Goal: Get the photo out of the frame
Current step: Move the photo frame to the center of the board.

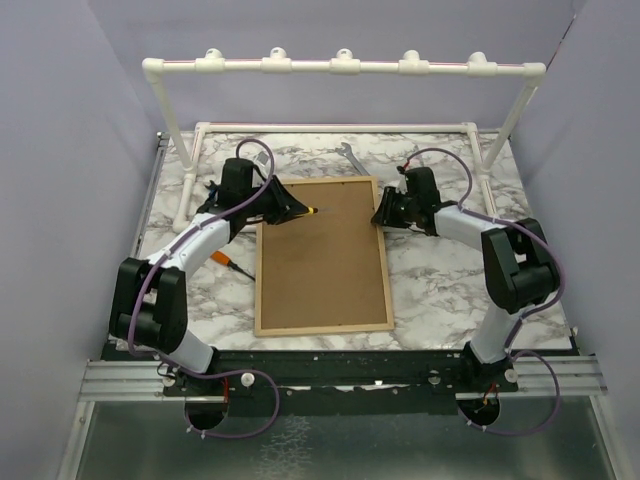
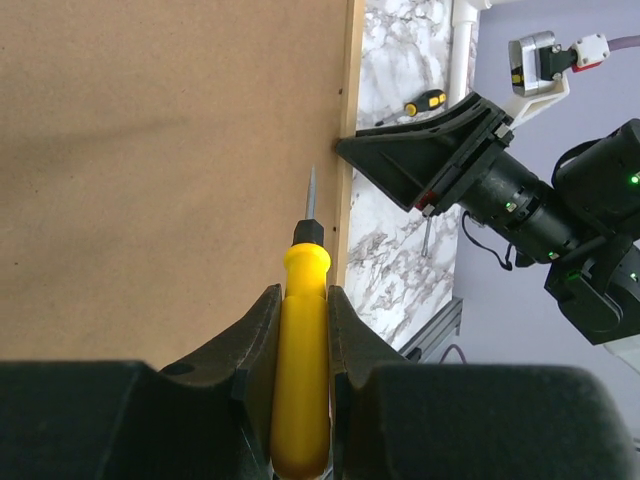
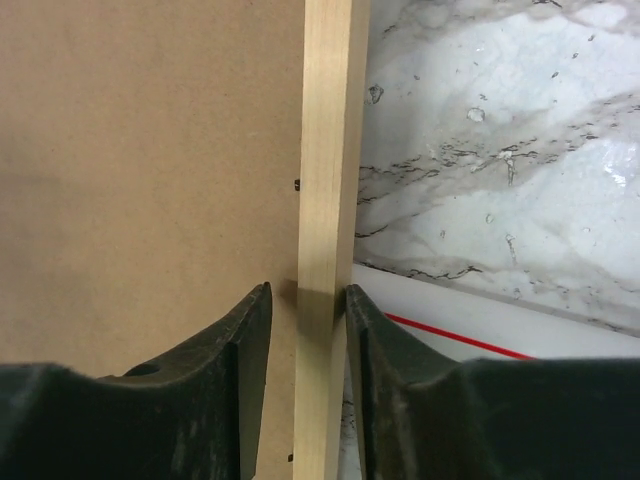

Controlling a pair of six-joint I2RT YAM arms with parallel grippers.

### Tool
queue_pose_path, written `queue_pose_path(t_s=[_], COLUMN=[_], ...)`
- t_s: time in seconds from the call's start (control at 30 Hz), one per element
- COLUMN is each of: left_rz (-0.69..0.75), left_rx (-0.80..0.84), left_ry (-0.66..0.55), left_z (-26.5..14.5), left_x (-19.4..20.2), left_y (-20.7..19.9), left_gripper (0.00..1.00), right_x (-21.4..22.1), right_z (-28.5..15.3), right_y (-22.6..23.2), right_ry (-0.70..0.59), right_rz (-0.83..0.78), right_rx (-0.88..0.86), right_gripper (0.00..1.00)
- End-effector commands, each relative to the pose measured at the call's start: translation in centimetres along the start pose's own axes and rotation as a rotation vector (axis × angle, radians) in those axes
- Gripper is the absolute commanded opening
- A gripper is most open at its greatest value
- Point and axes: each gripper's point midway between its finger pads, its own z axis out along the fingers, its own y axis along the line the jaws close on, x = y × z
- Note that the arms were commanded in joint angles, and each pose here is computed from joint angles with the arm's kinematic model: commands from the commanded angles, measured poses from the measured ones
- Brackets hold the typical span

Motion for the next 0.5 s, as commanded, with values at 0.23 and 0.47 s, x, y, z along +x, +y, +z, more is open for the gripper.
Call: queue_pose_path(t_s=[0.23,0.47], left_rz=[0.022,-0.007], left_rx=[0.012,0.009], left_ry=[0.022,0.041], left_z=[-2.0,-1.8], left_x=[1.1,1.5], left_y=[0.2,0.5], left_gripper=[0.0,0.0], right_x=[1.9,3.0], right_z=[-1.3,-2.8], right_y=[-0.5,0.5], right_ry=[0.026,0.013], right_rz=[-0.046,0.002], right_rx=[0.124,0.094], right_gripper=[0.23,0.2])
